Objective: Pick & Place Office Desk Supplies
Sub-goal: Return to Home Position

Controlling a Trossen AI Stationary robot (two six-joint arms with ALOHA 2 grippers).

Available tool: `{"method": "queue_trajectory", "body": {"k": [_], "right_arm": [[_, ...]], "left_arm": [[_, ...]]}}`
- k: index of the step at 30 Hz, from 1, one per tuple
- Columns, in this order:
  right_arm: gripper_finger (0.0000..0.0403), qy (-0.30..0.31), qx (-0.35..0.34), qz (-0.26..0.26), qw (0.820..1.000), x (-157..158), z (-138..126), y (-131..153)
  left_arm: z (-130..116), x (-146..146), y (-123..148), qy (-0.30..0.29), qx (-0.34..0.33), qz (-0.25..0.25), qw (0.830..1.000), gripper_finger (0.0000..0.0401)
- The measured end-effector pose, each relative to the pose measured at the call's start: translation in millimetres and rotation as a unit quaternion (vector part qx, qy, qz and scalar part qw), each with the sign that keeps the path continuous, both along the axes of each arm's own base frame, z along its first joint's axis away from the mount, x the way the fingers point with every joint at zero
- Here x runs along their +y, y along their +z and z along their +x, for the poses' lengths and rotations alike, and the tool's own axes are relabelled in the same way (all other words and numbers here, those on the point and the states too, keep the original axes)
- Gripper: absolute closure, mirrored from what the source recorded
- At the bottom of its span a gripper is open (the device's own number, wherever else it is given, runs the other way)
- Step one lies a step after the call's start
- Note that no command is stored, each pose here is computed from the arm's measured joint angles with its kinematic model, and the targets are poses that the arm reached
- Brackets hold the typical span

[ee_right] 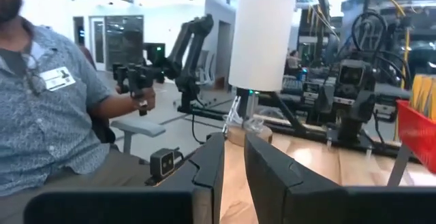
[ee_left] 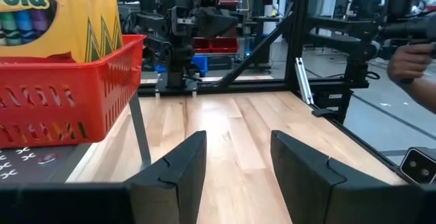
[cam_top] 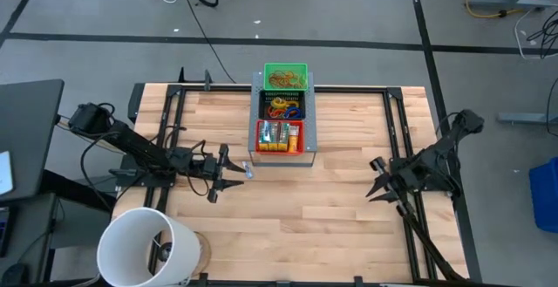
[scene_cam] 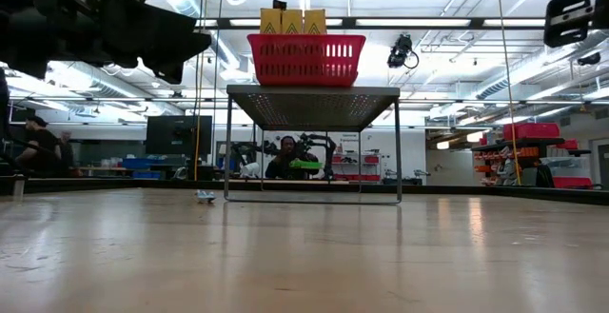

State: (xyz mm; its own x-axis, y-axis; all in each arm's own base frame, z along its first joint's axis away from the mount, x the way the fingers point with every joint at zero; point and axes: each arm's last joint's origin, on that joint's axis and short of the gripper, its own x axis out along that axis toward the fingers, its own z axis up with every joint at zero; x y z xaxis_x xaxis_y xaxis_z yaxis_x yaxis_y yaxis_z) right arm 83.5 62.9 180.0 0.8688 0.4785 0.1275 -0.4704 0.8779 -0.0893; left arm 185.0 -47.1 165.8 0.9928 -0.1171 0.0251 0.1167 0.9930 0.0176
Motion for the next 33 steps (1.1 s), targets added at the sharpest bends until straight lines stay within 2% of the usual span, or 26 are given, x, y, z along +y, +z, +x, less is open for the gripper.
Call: {"method": "queue_trajectory", "body": {"k": [4,8,11,14,16,27,33], "right_arm": [[0.0335,0.008,-0.023,-0.021,0.999,-5.0,-7.0,-0.2],[0.0335,-0.024,-0.032,-0.041,0.998,-6.5,-6.0,-0.1],[0.0335,-0.105,-0.030,-0.036,0.993,-11.1,-4.4,1.2],[0.0335,-0.203,-0.036,-0.021,0.978,-18.5,-2.8,5.4],[0.0335,-0.237,-0.039,-0.022,0.970,-22.3,-1.4,6.4],[0.0391,-0.230,-0.034,-0.015,0.973,-42.1,9.3,3.8],[0.0392,-0.210,-0.018,0.006,0.978,-51.1,11.8,1.6]], "left_arm": [[0.0,0.0,0.0,0.000,0.000,-0.003,1.000,0.0231],[0.0,0.1,0.3,0.002,-0.001,-0.004,1.000,0.0231],[0.1,0.7,0.4,0.009,-0.001,-0.007,1.000,0.0231],[0.1,0.9,0.5,0.012,-0.002,-0.008,1.000,0.0231],[0.1,0.9,0.5,0.014,-0.002,-0.007,1.000,0.0231],[0.1,0.9,0.6,0.014,-0.003,-0.005,1.000,0.0231],[0.1,0.9,0.6,0.014,-0.003,-0.004,1.000,0.0231]]}}
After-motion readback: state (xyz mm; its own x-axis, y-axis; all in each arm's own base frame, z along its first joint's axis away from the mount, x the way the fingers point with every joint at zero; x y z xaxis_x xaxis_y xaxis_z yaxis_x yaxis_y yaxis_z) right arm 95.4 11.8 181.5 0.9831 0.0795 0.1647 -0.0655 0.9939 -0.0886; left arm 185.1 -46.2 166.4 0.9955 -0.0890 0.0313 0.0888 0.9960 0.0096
